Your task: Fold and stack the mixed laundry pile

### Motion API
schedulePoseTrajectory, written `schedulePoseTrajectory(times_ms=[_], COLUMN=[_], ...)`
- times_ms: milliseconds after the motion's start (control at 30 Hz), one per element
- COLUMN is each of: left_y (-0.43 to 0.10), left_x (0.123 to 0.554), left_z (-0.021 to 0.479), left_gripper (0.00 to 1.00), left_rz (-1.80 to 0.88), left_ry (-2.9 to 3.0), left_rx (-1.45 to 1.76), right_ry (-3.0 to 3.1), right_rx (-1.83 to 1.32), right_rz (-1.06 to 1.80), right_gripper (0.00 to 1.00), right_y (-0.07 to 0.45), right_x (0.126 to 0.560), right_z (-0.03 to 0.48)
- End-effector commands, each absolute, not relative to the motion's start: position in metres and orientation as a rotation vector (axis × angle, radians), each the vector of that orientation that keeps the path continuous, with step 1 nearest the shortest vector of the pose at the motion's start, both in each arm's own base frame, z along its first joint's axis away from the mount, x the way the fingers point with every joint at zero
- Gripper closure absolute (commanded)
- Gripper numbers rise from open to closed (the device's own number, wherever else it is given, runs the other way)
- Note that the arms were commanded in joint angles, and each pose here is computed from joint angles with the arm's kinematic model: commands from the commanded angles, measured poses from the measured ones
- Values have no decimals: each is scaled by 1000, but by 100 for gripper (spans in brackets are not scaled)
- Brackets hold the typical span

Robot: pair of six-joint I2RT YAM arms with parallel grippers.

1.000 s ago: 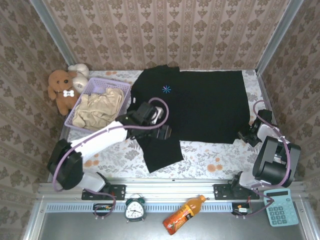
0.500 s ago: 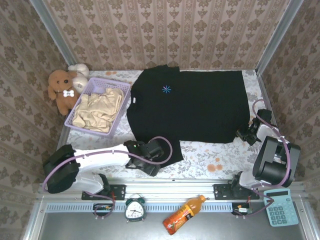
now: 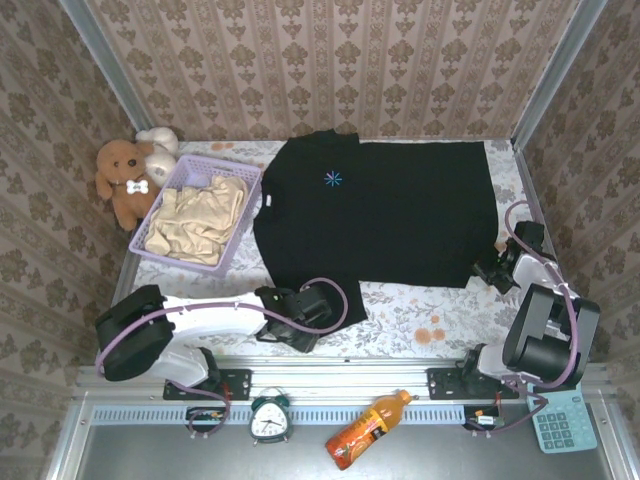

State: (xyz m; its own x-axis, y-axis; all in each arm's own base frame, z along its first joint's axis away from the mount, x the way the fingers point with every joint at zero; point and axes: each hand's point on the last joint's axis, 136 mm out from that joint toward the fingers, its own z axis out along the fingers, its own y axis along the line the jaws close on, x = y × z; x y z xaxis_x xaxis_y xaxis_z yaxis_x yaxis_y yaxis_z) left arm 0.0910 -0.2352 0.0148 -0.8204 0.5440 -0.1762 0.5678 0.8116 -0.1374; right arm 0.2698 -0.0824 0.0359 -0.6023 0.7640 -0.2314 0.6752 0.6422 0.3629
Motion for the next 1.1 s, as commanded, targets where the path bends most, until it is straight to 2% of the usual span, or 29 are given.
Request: schedulePoseTrajectory(times_ms=[0,133,333,633,833,1000,1067], left_y=[-227,-228,-218,-222,-232,-257,-270], left_x=[73,78,106,198,268,353,391], left_z=[-1,0,28,130,178,222,232], left_gripper=[65,100,100,100,100,100,100], left_rz=[-282,-250,-124,-248,-347,-359,-346], left_ry=[2945,2938,2911,2673,2494,2323,2291], left_rx=[905,924,846,607,456,451,486], right_ry=[2543,2547,2525,2469,2354,2224,2211], right_rx=[1146,1152,1158,1128,1105,1103,1126], right_rz=[299,309,288,335,385,491,498], right_gripper=[100,100,100,100,100,100,100], right_y=[-81,-79,-76,-74,-86,-103,-115], right_x=[257,254,243,252,290,351,377], right_z=[32,33,43,71,107,140,138])
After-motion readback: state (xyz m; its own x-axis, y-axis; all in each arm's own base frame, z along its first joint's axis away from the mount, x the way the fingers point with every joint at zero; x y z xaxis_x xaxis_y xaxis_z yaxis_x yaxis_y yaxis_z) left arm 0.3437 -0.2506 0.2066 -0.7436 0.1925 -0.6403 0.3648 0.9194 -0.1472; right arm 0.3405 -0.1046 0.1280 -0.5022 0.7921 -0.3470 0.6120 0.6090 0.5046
